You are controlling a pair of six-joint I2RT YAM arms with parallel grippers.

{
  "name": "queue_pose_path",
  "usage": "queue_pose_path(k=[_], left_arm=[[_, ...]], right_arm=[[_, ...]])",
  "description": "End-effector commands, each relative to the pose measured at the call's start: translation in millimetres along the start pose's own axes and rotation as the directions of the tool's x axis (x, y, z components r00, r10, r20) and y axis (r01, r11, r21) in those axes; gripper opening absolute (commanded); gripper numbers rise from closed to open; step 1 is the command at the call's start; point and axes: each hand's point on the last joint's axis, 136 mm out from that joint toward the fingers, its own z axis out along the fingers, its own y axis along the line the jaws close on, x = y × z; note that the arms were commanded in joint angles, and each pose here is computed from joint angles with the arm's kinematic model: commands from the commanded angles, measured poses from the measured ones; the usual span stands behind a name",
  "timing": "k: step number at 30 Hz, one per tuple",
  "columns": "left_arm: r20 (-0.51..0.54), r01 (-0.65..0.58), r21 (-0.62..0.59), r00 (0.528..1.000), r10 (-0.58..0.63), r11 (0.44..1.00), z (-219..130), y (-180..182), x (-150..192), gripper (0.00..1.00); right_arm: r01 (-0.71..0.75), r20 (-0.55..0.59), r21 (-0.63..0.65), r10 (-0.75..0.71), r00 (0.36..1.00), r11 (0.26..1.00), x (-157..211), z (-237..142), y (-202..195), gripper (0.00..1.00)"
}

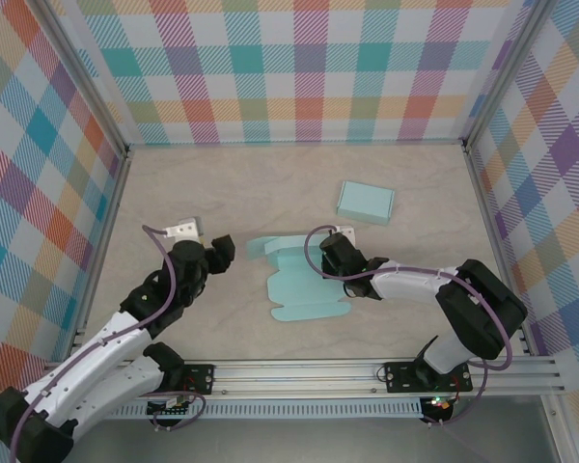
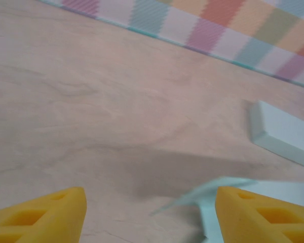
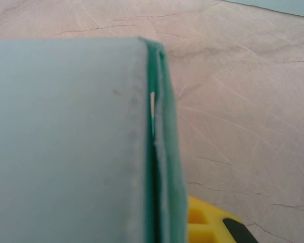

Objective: Fold the paper box

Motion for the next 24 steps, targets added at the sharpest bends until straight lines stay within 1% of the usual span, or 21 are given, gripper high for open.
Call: queue_pose_path(k=[1,5,8,13,18,24], left_arm=[[-0.010,-0.003,-0.064,1.000,0.002,0.998,18.8,19.5,4.7,0.67],[-0.067,-0.018,-0.094,0.998,0.012,0.995,49.3,28.3,19.6,0.65],[-0.111,-0.052,-0.089,0.993,0.042,0.995,70.5,26.6,32.8,0.64],[-0.178,-0.068,-0.007,0.982,0.066,0.998,98.5,9.8,54.5,0.63],[-0.242,-0.001,0.123,0.970,0.031,0.992,110.1,-16.4,76.2,0.63],[-0.294,0.006,0.182,0.955,0.048,0.983,107.8,-38.1,101.7,0.61]], right_arm=[[-0.015,0.028,-0.059,0.017,0.999,0.998,-10.4,-7.0,13.6,0.00],[-0.013,0.026,-0.065,0.014,1.000,0.998,-10.3,-6.7,15.2,0.00],[-0.012,0.025,-0.070,0.013,1.000,0.997,-11.1,-5.5,17.1,0.00],[-0.010,0.016,-0.071,0.011,1.000,0.997,-11.3,-2.8,19.5,0.00],[-0.009,0.007,-0.058,0.010,1.000,0.998,-10.2,1.3,19.3,0.00],[-0.010,-0.009,-0.036,0.010,1.000,0.999,-5.6,8.6,17.6,0.00]])
